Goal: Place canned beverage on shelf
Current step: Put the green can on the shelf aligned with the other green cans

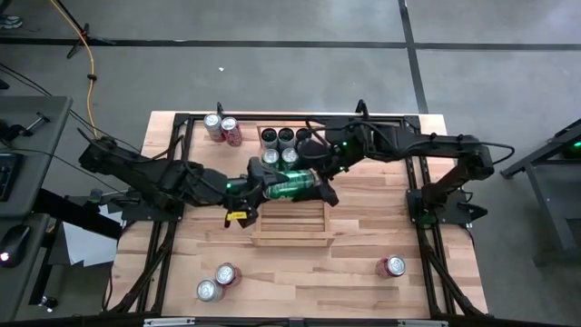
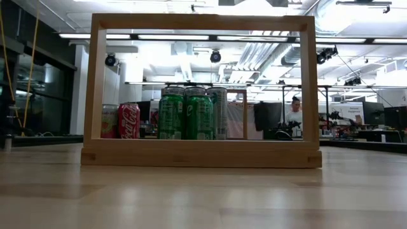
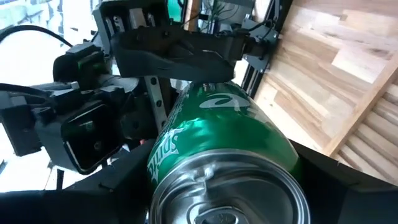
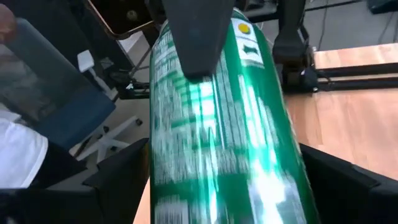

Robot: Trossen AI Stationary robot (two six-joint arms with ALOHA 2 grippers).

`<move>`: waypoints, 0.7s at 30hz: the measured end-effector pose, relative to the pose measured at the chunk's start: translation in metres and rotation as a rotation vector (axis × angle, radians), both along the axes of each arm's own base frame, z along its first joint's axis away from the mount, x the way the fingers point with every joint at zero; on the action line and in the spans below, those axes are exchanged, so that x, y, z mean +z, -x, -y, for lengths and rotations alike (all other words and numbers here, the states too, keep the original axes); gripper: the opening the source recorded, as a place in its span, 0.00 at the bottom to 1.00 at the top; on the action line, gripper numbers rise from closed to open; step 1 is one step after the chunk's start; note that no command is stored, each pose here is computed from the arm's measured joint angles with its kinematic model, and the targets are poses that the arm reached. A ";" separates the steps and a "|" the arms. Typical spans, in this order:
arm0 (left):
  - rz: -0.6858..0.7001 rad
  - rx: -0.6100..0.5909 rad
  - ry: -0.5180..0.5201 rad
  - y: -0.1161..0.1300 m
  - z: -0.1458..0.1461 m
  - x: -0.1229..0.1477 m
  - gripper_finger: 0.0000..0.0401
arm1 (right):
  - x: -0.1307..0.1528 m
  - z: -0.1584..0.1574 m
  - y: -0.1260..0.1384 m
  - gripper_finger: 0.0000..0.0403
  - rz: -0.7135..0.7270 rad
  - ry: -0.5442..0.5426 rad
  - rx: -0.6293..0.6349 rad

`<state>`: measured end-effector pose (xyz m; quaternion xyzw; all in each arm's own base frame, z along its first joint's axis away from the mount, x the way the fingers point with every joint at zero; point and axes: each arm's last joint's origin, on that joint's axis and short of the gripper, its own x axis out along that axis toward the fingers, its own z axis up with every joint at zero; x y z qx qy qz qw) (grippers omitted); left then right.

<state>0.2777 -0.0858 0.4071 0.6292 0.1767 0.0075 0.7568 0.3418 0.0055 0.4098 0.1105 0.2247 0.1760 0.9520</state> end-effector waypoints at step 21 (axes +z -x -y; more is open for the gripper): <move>-0.015 -0.010 0.107 -0.013 0.004 -0.012 0.80 | -0.008 -0.007 -0.002 0.73 -0.061 -0.018 0.053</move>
